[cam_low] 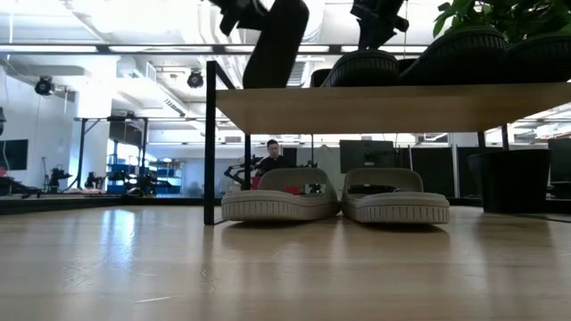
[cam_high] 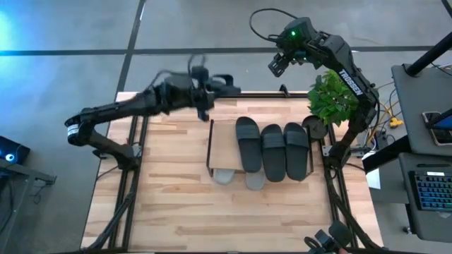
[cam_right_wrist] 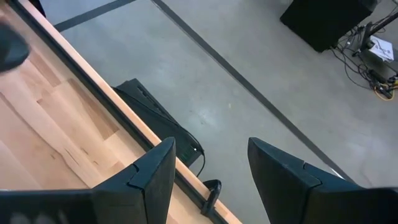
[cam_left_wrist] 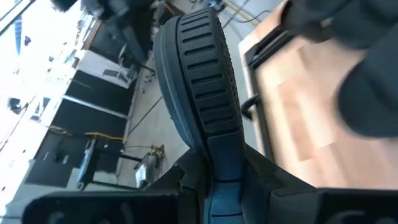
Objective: Pick and place slides into the shelf
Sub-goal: Put the black slipper on the shelf
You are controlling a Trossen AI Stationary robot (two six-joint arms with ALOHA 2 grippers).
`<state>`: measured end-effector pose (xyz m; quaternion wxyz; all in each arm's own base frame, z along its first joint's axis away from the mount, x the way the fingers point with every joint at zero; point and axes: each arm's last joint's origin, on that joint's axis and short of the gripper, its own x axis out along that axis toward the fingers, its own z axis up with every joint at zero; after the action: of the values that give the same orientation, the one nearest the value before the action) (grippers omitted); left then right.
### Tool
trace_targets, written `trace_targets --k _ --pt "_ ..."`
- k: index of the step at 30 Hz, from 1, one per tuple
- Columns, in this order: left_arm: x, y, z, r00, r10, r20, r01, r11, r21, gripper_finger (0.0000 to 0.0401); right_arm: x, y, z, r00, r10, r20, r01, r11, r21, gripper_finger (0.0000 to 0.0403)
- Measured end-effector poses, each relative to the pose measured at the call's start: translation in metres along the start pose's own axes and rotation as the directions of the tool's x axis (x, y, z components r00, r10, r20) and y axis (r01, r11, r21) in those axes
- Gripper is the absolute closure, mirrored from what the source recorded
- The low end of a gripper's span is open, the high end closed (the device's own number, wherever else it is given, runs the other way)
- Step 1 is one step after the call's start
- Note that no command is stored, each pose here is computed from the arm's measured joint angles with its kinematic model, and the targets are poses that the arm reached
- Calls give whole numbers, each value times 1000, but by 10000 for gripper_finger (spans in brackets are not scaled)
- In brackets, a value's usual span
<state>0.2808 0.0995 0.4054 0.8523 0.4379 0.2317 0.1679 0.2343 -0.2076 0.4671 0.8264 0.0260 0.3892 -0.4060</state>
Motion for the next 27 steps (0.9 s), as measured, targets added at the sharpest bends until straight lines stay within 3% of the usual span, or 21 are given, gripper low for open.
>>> trace_targets --k 5,9,14,21,27 --pt "-7 -29 32 1000 -4 -14 4 1000 -17 358 0 0 -2 1000 3 -19 -3 1000 -12 209" --pt "-20 -52 54 998 -8 -59 10 999 33 358 -1 0 -4 999 4 -33 -5 1000 -27 209" --pt "-33 -76 78 999 3 -53 -6 998 -66 352 -6 -1 -4 1000 3 -22 -3 1000 -1 209" --pt "-13 -127 80 991 -18 -133 16 1000 -13 349 -18 -4 -6 1000 8 4 -8 1000 8 209" --pt "-4 -155 76 985 -43 -168 51 998 45 348 -24 -5 -7 1000 6 18 -6 1000 9 209"
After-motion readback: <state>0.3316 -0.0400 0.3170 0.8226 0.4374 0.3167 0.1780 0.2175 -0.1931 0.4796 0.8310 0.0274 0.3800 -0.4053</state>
